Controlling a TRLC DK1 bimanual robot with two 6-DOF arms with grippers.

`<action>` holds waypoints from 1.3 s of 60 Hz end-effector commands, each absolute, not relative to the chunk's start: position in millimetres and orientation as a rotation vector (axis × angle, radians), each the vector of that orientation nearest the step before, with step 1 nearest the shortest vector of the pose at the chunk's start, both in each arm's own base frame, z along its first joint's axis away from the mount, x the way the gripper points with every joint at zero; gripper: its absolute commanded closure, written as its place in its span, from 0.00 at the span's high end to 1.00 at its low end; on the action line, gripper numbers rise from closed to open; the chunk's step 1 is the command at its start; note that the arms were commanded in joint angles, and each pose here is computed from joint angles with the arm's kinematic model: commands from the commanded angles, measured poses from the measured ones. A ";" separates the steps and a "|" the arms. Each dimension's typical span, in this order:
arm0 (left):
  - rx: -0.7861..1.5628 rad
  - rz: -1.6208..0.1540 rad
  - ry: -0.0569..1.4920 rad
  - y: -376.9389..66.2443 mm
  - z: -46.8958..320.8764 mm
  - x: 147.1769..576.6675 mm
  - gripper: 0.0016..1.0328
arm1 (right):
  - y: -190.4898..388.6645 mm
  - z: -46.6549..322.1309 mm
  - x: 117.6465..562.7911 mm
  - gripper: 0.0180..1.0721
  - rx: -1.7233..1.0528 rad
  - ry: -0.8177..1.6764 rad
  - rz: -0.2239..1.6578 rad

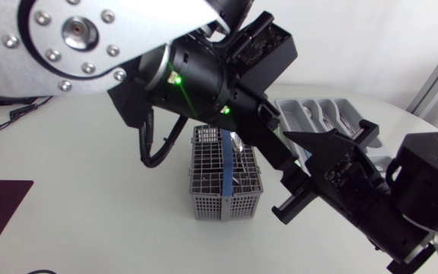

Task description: Unload the cutlery basket into the drawer organizer.

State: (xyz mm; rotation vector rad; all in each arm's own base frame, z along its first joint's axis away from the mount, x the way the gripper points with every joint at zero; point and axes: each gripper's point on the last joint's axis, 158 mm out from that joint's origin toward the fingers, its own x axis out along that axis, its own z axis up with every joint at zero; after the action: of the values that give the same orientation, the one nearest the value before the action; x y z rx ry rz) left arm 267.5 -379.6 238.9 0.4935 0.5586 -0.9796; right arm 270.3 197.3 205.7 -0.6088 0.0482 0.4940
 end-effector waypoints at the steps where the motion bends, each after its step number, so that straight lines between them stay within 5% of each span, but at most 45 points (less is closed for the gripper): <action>1: 0.471 -0.974 0.587 -380.4 234.6 270.5 0.15 | 200.1 223.1 272.6 0.32 -0.602 0.011 0.478; 15: 0.464 -0.972 0.589 -380.6 235.7 271.1 0.15 | 199.8 220.6 274.5 0.06 -0.609 0.021 0.471; 33: 0.454 -0.971 0.582 -382.4 240.4 272.4 0.17 | 200.2 218.1 272.5 0.06 -0.615 0.028 0.479; 38: 0.447 -0.969 0.573 -382.4 245.2 273.3 0.32 | 200.6 215.7 270.4 0.06 -0.621 0.034 0.487; 45: 0.414 -0.949 0.534 -376.2 263.8 281.8 0.76 | 197.7 208.6 265.1 0.06 -0.634 0.052 0.506; 50: 0.391 -0.941 0.487 -371.5 280.2 284.5 0.89 | 193.0 204.9 259.5 0.06 -0.642 0.062 0.525; 67: 0.374 -0.894 0.440 -351.1 295.3 299.0 0.94 | 137.0 184.5 269.1 0.06 -0.634 0.170 0.564; 78: 0.497 -0.925 0.487 -351.7 259.7 292.2 0.94 | 84.4 161.2 290.5 0.06 -0.609 0.253 0.587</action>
State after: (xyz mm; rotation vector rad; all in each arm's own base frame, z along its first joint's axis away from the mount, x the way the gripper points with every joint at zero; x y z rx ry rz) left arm 297.5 -352.1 278.8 0.4388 0.4589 -0.9066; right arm 285.2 100.6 178.0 -0.5872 0.2041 0.5839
